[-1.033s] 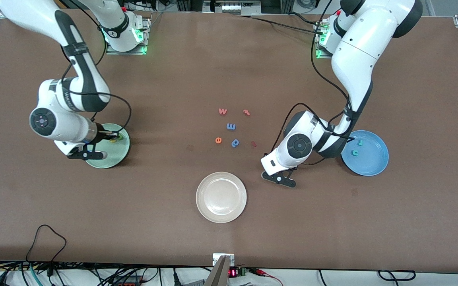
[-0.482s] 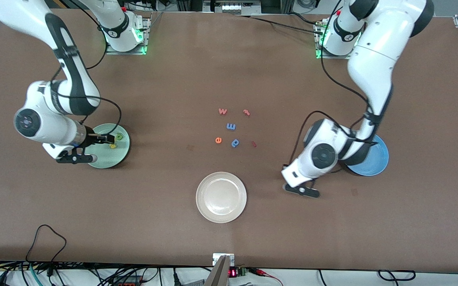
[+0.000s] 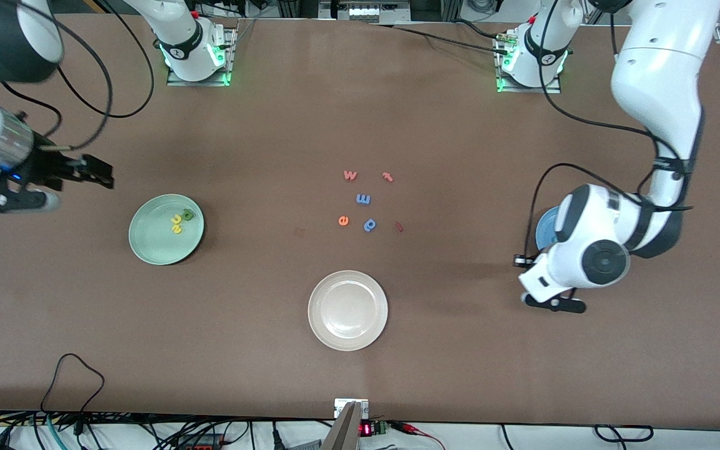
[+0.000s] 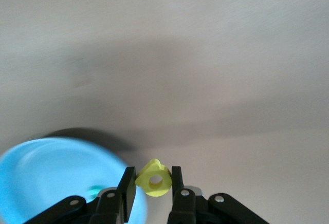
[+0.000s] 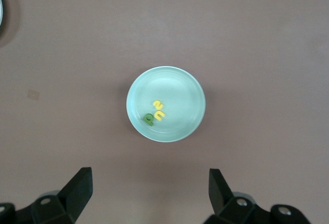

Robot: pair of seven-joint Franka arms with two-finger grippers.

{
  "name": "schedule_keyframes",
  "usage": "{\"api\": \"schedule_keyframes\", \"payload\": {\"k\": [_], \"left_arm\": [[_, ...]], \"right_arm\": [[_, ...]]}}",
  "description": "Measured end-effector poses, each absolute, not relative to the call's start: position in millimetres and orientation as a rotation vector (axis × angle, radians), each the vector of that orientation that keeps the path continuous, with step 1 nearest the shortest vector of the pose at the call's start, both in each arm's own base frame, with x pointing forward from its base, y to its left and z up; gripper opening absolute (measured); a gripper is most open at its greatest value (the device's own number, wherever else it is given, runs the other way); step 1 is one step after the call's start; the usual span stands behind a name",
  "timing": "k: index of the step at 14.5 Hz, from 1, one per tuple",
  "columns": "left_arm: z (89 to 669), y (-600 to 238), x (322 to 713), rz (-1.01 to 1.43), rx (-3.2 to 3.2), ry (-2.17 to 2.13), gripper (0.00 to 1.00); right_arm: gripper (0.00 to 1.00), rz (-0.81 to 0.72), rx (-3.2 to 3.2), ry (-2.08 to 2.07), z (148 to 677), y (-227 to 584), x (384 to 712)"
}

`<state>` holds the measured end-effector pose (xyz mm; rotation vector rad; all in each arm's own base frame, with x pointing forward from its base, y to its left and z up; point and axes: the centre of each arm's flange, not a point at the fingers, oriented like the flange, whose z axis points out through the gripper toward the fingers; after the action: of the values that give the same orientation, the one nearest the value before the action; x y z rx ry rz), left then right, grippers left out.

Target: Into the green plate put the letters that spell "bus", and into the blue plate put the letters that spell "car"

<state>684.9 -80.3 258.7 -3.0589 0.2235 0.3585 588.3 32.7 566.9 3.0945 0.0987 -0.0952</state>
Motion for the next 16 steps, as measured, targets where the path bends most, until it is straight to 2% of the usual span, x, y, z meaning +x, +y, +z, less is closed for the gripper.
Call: {"api": "schedule_keyframes", "payload": {"k": [2, 5, 9, 16], "left_arm": [[255.4, -31.6, 679.2, 0.399, -3.066, 0.251, 0.32], [236.4, 10.9, 655.1, 0.5, -3.066, 0.227, 0.32], [218.9, 9.7, 628.6, 0.536, -3.06, 0.241, 0.32], [217.6, 38.1, 628.4, 0.469, -3.047, 0.212, 0.32]], "right_arm": [[1.0, -0.075, 3.092, 0.091, 587.3, 30.0, 585.9], [1.0, -0.116, 3.089, 0.067, 586.0, 22.2, 583.8], [1.0, -0.197, 3.084, 0.025, 580.5, 7.2, 579.3], [1.0, -0.23, 3.082, 0.02, 577.2, 6.6, 573.5]]}}
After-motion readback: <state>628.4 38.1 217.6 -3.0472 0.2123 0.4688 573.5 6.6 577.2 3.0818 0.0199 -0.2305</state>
